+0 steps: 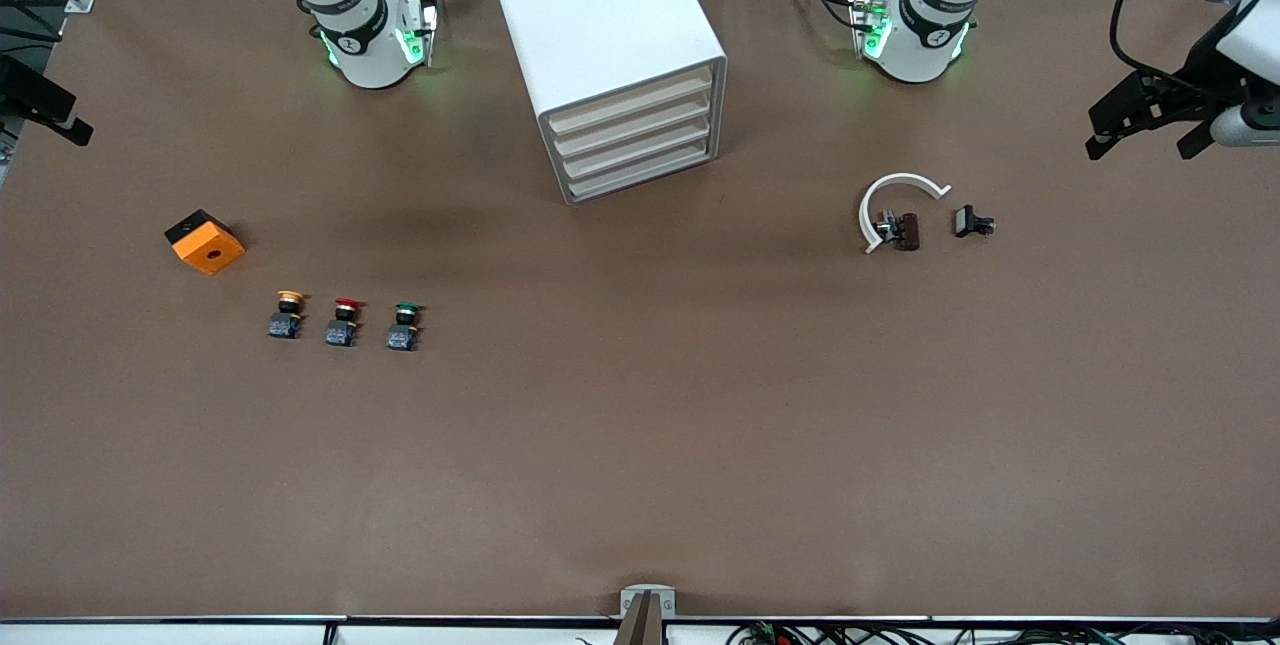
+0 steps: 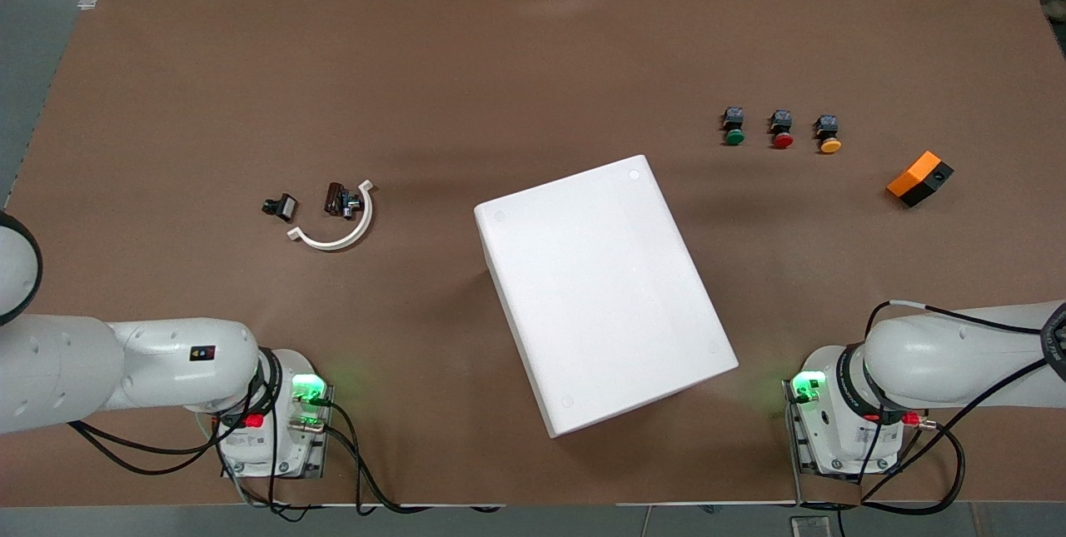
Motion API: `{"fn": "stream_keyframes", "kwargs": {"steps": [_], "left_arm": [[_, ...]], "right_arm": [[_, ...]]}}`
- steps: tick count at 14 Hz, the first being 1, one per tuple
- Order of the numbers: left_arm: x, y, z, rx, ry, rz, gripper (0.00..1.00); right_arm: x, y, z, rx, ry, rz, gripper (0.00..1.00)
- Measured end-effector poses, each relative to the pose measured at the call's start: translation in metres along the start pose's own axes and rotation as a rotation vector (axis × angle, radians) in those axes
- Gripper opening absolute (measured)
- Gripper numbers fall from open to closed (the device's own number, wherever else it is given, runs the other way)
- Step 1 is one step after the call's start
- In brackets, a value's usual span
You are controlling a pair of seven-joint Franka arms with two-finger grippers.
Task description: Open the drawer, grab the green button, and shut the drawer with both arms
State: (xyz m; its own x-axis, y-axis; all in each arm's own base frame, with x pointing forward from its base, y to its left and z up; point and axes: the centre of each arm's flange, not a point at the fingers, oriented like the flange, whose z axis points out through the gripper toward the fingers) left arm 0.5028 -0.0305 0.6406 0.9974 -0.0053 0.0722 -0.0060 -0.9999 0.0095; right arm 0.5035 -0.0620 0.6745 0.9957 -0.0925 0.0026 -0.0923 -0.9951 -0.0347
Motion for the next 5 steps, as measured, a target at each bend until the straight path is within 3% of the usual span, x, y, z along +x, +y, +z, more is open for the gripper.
{"fn": "stream_keyframes", "kwargs": {"steps": [5], "left_arm": [[0.0009, 0.0032, -0.0053, 0.0, -0.008, 0.006, 1.0]], "right_arm": [[-0.0029, 0.0003, -0.0054, -0.003, 0.014, -0.002, 1.0]]}}
